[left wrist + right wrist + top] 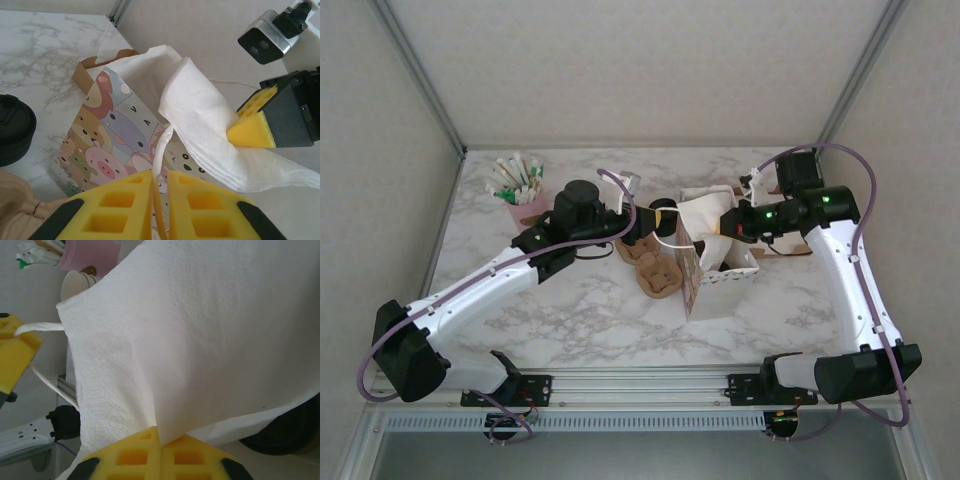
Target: Pack the takeout coffee
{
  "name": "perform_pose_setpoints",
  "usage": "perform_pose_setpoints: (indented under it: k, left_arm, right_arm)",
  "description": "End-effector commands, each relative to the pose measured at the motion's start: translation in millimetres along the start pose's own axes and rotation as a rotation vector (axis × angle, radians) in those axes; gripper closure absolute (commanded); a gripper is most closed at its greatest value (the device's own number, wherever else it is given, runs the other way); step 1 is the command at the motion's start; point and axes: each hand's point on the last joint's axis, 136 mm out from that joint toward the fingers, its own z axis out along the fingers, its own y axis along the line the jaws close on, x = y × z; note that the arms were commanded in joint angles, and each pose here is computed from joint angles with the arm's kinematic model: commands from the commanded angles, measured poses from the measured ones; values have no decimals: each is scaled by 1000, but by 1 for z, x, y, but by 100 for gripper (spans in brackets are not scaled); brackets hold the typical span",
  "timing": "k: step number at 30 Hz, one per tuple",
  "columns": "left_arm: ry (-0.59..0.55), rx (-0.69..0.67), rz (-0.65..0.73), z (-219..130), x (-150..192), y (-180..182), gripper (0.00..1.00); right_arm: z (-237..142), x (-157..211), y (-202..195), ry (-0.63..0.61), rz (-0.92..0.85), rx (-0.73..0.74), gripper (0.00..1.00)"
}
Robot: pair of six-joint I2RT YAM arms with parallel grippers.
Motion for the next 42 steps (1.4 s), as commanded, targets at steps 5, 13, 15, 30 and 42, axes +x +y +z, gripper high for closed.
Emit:
perform_pose_setpoints:
  k: [5, 13, 15, 30, 42]
  left_arm:
    - [-15, 8, 22, 1, -8, -7, 85]
    - [-19, 3, 25, 1, -10, -7, 85]
    - [-19, 2, 25, 1, -10, -7, 86]
    - [-20, 2, 30, 1, -12, -7, 86]
    - [-29, 3, 31, 0, -14, -9, 83]
  right_arm:
    - [-4, -4, -12, -13, -13, 96, 100]
    - [3, -4, -23, -3, -9, 155, 100]
    - [7, -4, -25, 4, -14, 182, 100]
    - [19, -6, -38, 33, -65, 364, 100]
    - [36, -4, -38, 56, -104, 411, 100]
